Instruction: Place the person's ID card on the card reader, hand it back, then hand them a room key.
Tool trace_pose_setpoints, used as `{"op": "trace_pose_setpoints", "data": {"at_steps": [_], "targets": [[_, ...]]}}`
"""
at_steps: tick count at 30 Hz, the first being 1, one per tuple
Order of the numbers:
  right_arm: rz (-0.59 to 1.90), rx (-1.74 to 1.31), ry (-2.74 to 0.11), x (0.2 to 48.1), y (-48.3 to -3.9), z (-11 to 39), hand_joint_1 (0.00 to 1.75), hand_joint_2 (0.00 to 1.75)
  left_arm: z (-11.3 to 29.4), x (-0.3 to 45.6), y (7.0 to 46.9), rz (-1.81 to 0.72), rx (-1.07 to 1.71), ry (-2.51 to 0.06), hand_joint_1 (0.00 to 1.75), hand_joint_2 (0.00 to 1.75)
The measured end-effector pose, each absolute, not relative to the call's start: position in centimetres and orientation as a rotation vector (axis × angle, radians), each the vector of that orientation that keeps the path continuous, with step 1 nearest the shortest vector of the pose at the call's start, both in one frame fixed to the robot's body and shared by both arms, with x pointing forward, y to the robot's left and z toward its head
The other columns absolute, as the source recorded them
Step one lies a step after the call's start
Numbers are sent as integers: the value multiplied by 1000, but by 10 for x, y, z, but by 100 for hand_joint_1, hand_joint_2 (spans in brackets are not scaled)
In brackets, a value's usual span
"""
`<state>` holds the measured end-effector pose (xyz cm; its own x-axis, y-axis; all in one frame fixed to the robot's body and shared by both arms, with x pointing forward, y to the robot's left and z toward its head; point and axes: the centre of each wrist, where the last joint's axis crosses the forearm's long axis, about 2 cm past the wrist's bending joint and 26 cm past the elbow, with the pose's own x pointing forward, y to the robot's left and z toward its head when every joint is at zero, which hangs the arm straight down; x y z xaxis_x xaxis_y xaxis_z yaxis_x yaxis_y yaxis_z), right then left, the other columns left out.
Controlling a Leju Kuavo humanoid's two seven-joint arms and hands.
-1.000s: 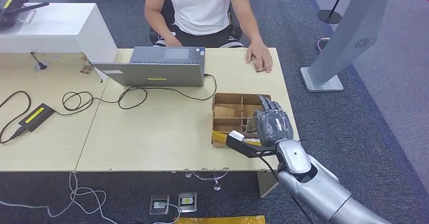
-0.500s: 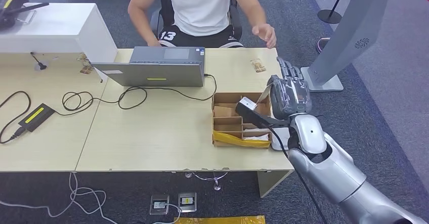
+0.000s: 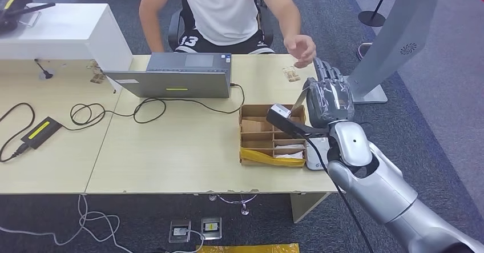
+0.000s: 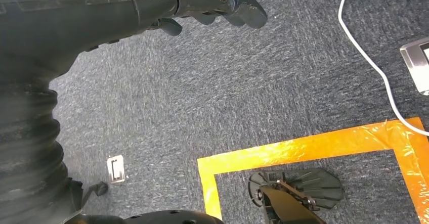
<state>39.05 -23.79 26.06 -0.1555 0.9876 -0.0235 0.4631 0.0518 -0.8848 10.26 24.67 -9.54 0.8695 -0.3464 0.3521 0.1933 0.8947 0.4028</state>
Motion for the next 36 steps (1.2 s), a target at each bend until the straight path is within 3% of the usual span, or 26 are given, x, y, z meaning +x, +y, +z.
{"op": "trace_pose_setpoints", "data": {"at_steps": [15, 28, 29, 32, 33, 36], "targets": [[988, -1505, -1520, 458, -248, 302, 175, 175, -93, 112, 245, -352, 363, -423, 0, 175], [1015, -1537, -1470, 471, -236, 308, 175, 175, -93, 113, 245, -354, 364, -421, 0, 175], [1020, -1538, -1467, 471, -235, 308, 139, 175, -93, 113, 245, -354, 364, -421, 0, 175], [1036, -1540, -1458, 473, -232, 307, 8, 175, -93, 113, 245, -353, 363, -421, 0, 175], [1042, -1541, -1455, 474, -232, 307, 0, 175, -93, 113, 245, -353, 363, -421, 0, 175], [1056, -1542, -1447, 474, -231, 303, 0, 175, -93, 113, 245, -355, 360, -420, 0, 175]]}}
